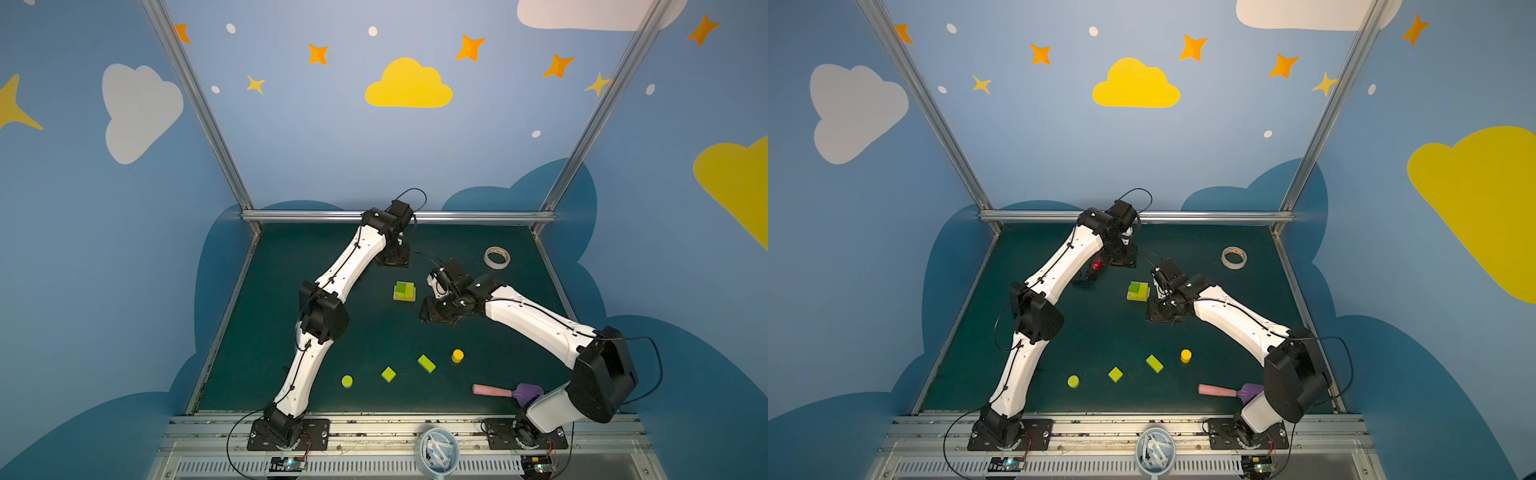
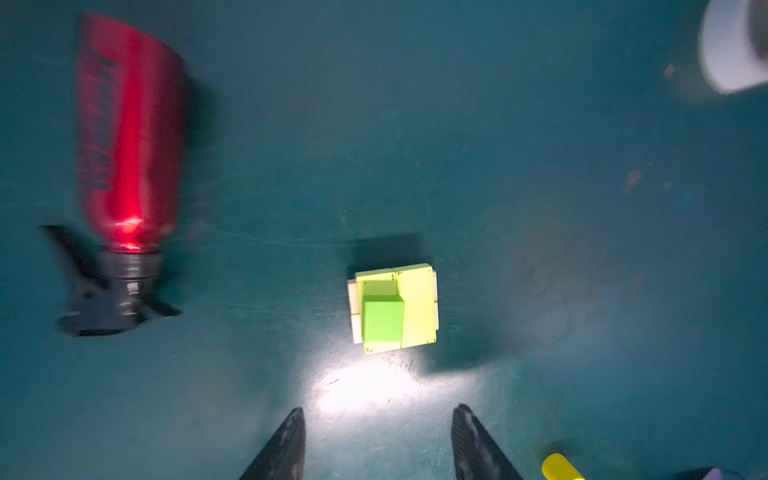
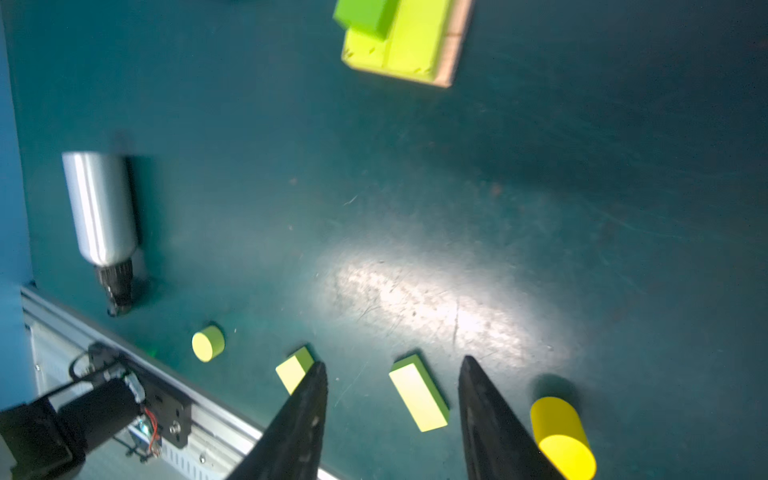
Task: Build the wood block tower
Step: 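Open the left gripper to release the cube on the stack, then raise the left gripper away while the right gripper reaches toward a lime-green cube, then lower the right gripper around a small lime-green cube and close it, then lift the cube toward the stack with the right gripper while the left gripper returns, then lower the held lime-green cube beside the top cube and open the right gripper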
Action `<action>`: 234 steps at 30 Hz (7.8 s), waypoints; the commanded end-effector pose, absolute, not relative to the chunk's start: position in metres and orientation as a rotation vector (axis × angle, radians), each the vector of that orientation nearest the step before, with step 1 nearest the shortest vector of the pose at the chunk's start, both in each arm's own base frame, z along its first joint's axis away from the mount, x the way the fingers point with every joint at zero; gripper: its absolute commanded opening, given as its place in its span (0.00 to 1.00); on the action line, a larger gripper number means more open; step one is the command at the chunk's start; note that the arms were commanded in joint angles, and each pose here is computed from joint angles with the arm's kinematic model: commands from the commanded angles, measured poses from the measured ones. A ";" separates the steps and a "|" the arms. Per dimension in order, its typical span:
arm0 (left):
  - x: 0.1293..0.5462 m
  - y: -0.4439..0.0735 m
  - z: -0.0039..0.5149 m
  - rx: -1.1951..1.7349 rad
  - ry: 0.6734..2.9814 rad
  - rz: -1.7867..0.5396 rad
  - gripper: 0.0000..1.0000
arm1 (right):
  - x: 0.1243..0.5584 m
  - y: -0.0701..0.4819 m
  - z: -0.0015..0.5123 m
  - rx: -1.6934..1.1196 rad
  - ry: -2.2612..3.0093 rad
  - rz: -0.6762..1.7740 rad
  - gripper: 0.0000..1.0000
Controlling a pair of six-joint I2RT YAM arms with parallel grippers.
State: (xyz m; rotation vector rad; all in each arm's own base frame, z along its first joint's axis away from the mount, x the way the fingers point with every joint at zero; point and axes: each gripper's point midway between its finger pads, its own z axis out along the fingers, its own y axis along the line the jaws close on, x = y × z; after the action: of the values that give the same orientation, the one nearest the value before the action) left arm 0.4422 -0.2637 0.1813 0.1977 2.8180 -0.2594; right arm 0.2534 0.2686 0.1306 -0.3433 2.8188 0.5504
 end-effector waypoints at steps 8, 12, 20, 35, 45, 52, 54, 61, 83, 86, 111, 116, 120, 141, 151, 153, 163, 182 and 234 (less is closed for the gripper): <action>0.405 -0.180 0.234 -0.024 2.695 -0.279 0.56 | 0.192 0.314 0.106 -0.837 2.875 0.462 0.54; 0.379 -0.150 0.239 -0.134 2.637 -0.271 0.56 | 0.169 0.327 0.089 -1.010 2.880 0.420 0.59; 0.333 -0.119 0.250 -0.269 2.469 -0.365 0.57 | 0.143 0.344 0.065 -1.219 2.850 0.344 0.61; 0.300 -0.101 0.242 -0.325 2.459 -0.355 0.57 | 0.124 0.363 0.039 -1.424 2.791 0.213 0.59; 0.299 -0.100 0.240 -0.331 2.460 -0.355 0.57 | 0.125 0.362 0.028 -1.399 2.815 0.175 0.50; 0.303 -0.104 0.237 -0.325 2.471 -0.362 0.57 | 0.125 0.364 0.028 -1.382 2.813 0.190 0.44; 0.304 -0.105 0.236 -0.321 2.476 -0.366 0.57 | 0.123 0.364 0.028 -1.383 2.815 0.194 0.43; 0.305 -0.105 0.234 -0.316 2.481 -0.358 0.57 | 0.121 0.366 0.025 -1.385 2.820 0.189 0.38; 0.306 -0.107 0.233 -0.314 2.482 -0.371 0.57 | 0.121 0.364 0.027 -1.363 2.817 0.138 0.38; 0.306 -0.107 0.233 -0.314 2.483 -0.373 0.57 | 0.122 0.365 0.028 -1.357 2.817 0.140 0.38; 0.310 -0.116 0.224 -0.324 2.515 -0.416 0.56 | 0.132 0.359 0.043 -1.221 2.838 0.086 0.22; 0.310 -0.123 0.222 -0.321 2.537 -0.454 0.56 | 0.143 0.360 0.047 -1.141 2.834 0.100 0.20; 0.314 -0.126 0.221 -0.319 2.534 -0.476 0.55 | 0.149 0.360 0.052 -1.084 2.856 0.135 0.18; 0.330 -0.145 0.216 -0.287 2.511 -0.568 0.52 | 0.191 0.345 0.086 -0.835 2.881 0.170 0.14; 0.372 -0.171 0.202 -0.201 2.573 -0.598 0.50 | 0.252 0.323 0.115 -0.630 2.918 0.176 0.14; 0.381 -0.181 0.200 -0.167 2.588 -0.633 0.50 | 0.265 0.317 0.119 -0.568 2.935 0.179 0.15; 0.423 -0.210 0.181 -0.130 2.633 -0.712 0.48 | 0.335 0.292 0.119 -0.356 2.962 0.242 0.12; 0.429 -0.218 0.148 -0.119 2.734 -0.717 0.46 | 0.406 0.301 0.079 -0.173 3.005 0.289 0.13; 0.424 -0.219 0.151 -0.107 2.744 -0.729 0.45 | 0.410 0.308 0.066 -0.130 3.044 0.350 0.25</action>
State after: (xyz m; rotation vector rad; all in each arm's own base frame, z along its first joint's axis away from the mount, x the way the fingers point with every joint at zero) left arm 0.4258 -0.2179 0.1459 -0.1337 2.7415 -0.7235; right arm 0.4129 0.3069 0.0657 -0.1327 3.0259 0.3541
